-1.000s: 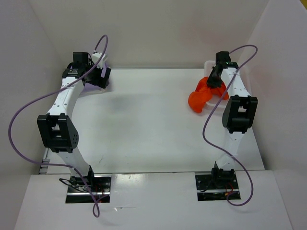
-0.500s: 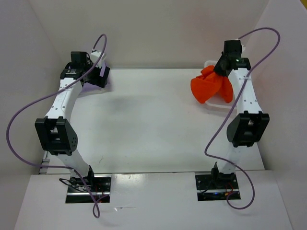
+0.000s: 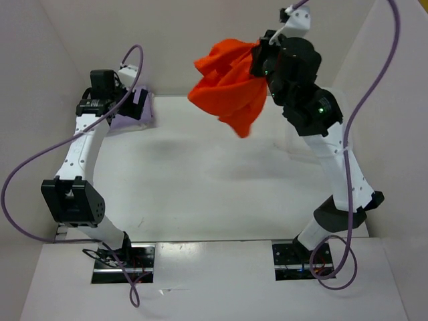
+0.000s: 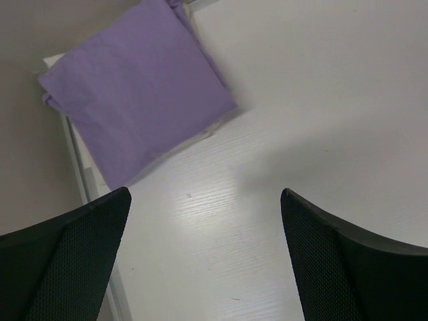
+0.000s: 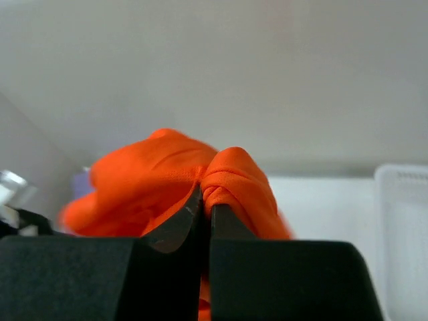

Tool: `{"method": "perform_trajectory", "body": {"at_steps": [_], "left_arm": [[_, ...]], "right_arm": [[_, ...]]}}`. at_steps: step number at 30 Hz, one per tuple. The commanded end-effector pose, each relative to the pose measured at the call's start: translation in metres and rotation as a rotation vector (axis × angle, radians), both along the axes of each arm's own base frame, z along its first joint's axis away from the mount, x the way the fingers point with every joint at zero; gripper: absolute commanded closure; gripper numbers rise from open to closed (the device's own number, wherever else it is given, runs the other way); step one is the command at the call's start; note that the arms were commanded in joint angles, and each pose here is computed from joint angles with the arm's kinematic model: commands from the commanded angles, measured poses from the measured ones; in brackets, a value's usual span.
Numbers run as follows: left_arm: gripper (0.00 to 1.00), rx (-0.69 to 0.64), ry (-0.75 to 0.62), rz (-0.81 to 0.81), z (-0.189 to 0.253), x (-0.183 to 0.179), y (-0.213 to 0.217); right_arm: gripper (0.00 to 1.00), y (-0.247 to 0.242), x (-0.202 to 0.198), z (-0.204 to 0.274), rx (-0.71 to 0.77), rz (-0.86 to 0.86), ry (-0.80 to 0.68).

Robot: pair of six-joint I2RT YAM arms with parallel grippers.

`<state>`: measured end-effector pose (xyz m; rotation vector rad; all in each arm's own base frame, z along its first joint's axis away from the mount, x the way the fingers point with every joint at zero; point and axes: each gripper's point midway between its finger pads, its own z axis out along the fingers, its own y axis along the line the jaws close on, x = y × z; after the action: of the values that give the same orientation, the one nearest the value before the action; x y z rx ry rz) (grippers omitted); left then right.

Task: Fold and stack the t-shirts
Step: Move the tshirt to the center of the board, then flatten out the tshirt

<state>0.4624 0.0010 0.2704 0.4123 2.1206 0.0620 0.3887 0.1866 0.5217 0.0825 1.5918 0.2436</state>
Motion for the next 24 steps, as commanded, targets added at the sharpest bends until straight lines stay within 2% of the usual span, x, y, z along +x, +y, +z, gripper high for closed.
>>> {"method": "perform_trajectory", "body": {"at_steps": [1, 2, 4, 6, 9, 10, 15, 20, 21, 22, 24], "left_arm": [[0.01, 0.043, -0.065, 0.08, 0.019, -0.006, 0.015], [0.01, 0.052, -0.079, 0.104, 0.025, -0.008, 0.022], [0.01, 0.051, -0.099, 0.15, 0.032, -0.01, 0.037], [0.01, 0.037, -0.116, 0.183, 0.042, -0.019, 0.052], [0.01, 0.033, -0.124, 0.197, 0.047, -0.027, 0.06], [0.01, 0.032, -0.11, 0.197, 0.041, -0.028, 0.06], [0.01, 0.044, -0.089, 0.188, 0.034, -0.036, 0.062], [0.01, 0.014, -0.04, 0.109, 0.019, -0.041, 0.047], [0.01, 0.01, -0.031, 0.088, 0.015, -0.042, 0.044], [0.01, -0.001, -0.021, 0.042, 0.012, -0.043, 0.037], [0.01, -0.022, 0.026, 0.0, -0.002, -0.05, 0.029]], "right_arm": [[1.0, -0.002, -0.003, 0.036, 0.011, 0.01, -0.08], [0.98, 0.007, 0.01, 0.013, -0.022, 0.011, -0.021], [0.59, 0.014, 0.022, -0.012, -0.066, -0.002, 0.038], [0.18, 0.022, 0.037, -0.056, -0.14, -0.021, 0.149], [0.05, 0.024, 0.046, -0.094, -0.177, -0.055, 0.241], [0.01, 0.025, 0.047, -0.099, -0.176, -0.056, 0.251], [0.01, 0.038, 0.045, -0.116, -0.177, 0.033, 0.303], [0.01, 0.057, 0.022, -0.184, -0.236, 0.173, 0.472], [0.03, 0.061, 0.017, -0.196, -0.245, 0.19, 0.487], [0.07, 0.064, 0.003, -0.235, -0.293, 0.226, 0.573], [0.14, 0.059, -0.016, -0.256, -0.322, 0.245, 0.622]]}}
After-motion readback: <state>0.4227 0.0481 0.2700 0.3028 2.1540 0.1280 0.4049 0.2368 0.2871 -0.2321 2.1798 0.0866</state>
